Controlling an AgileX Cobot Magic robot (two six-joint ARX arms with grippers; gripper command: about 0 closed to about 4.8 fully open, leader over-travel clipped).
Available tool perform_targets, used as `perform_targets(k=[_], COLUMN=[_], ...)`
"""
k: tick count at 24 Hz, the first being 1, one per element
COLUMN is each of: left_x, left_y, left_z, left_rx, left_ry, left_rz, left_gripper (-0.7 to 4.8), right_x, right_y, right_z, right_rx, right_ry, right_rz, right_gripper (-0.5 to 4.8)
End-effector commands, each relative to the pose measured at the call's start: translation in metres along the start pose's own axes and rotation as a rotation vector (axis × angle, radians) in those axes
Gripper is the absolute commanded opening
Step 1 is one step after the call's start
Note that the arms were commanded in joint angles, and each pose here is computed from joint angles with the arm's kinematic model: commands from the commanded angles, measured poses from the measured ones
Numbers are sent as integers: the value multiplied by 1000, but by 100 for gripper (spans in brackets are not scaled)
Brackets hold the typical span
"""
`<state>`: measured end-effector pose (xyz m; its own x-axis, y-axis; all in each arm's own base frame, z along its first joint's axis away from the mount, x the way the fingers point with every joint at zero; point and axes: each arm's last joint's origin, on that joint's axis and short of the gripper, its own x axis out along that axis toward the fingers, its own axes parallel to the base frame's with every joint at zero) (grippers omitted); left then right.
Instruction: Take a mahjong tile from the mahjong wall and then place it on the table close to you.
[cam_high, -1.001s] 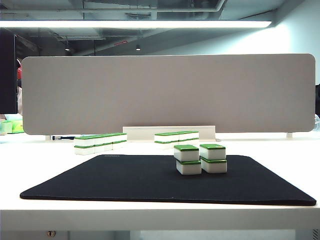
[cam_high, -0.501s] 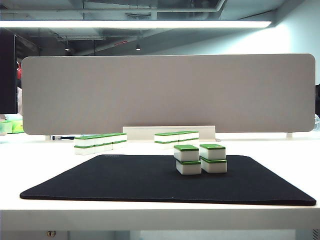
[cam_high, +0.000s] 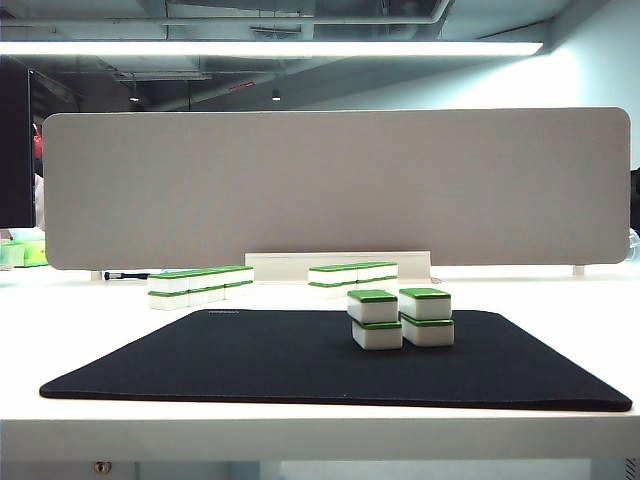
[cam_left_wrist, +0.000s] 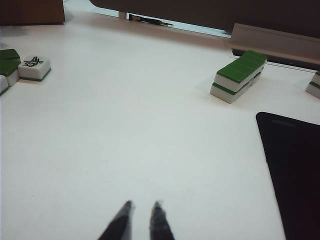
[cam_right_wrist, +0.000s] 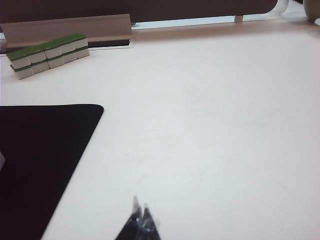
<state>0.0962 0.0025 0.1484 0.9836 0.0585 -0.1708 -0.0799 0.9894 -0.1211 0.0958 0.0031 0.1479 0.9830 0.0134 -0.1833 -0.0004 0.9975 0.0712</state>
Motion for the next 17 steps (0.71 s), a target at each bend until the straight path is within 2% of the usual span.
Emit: perform_targets(k=[1,17], left_x=[0,0], left_y=[0,0], left_z=[-1,-1], left_rx=[0,0], left_ry=[13,13], left_rz=[-2,-2], left_gripper=[49,49], right_x=[0,0], right_y=[0,0], right_z=[0,0], right_rx=[-3,1], right_ry=[-8,-10], right_rz=[-4,0], right_gripper=[-1,-1])
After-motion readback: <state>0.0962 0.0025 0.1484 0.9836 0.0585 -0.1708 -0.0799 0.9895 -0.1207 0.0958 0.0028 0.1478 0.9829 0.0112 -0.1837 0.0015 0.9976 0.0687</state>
